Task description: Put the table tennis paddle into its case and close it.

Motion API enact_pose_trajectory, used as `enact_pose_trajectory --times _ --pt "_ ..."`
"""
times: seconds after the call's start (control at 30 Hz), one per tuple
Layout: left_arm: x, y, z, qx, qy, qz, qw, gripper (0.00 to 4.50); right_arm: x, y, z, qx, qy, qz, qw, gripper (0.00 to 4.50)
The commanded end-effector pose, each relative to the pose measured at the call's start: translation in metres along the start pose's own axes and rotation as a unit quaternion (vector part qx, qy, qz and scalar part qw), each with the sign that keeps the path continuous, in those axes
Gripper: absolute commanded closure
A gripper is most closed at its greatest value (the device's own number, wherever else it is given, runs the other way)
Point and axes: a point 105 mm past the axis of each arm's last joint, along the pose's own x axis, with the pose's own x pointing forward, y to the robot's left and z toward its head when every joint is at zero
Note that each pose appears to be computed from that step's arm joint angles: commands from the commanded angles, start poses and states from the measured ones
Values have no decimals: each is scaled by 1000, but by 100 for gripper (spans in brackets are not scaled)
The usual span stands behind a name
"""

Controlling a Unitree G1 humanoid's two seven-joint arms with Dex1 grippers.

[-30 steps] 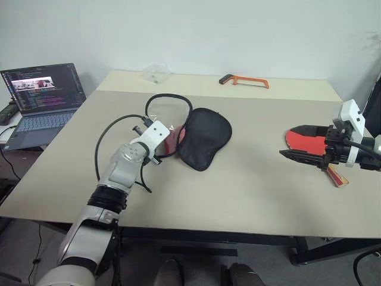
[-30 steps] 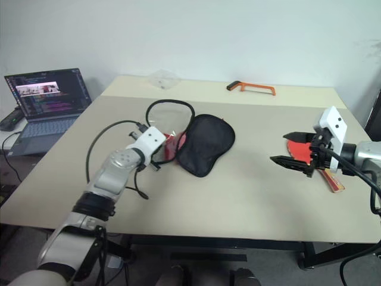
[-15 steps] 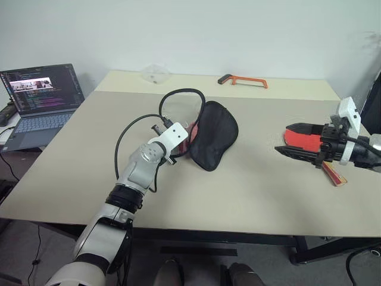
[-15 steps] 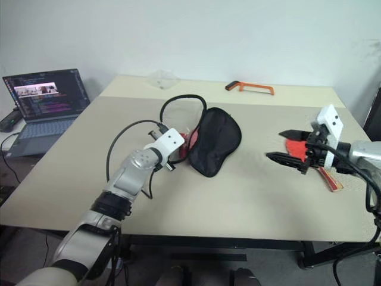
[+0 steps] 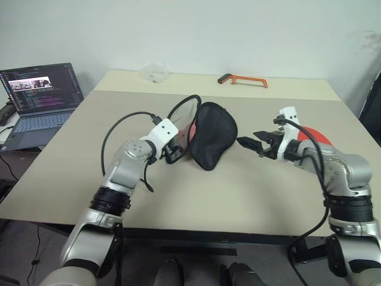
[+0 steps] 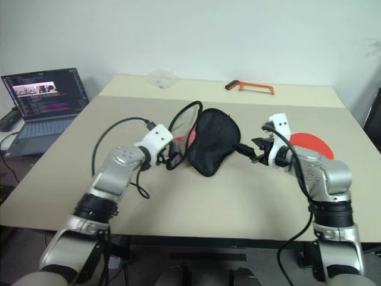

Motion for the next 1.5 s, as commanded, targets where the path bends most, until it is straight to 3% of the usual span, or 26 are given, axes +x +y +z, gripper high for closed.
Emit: enact_pose_trajectory --times 0.03,0.23,0.47,0.83,1.17,1.33,1.5 --pt "-47 36 7 -2 -21 9 1000 129 12 -8 6 59 -21 -51 997 0" --pt "-98 63 -5 -19 -12 -12 1000 129 42 -9 -12 171 -14 -94 981 0" --pt "-126 59 -17 6 5 -65 998 129 66 20 -32 257 17 -49 965 0" --pt "-124 55 -22 -5 9 -53 999 129 84 35 -43 351 25 -18 936 0" --pt "-124 48 -18 -15 -8 -67 998 129 104 79 -26 346 34 60 936 0" --pt "-123 45 -18 -15 -9 -69 997 129 108 86 -25 339 34 68 938 0" --pt "-122 44 -15 -16 -14 -67 998 127 109 72 -23 325 23 45 944 168"
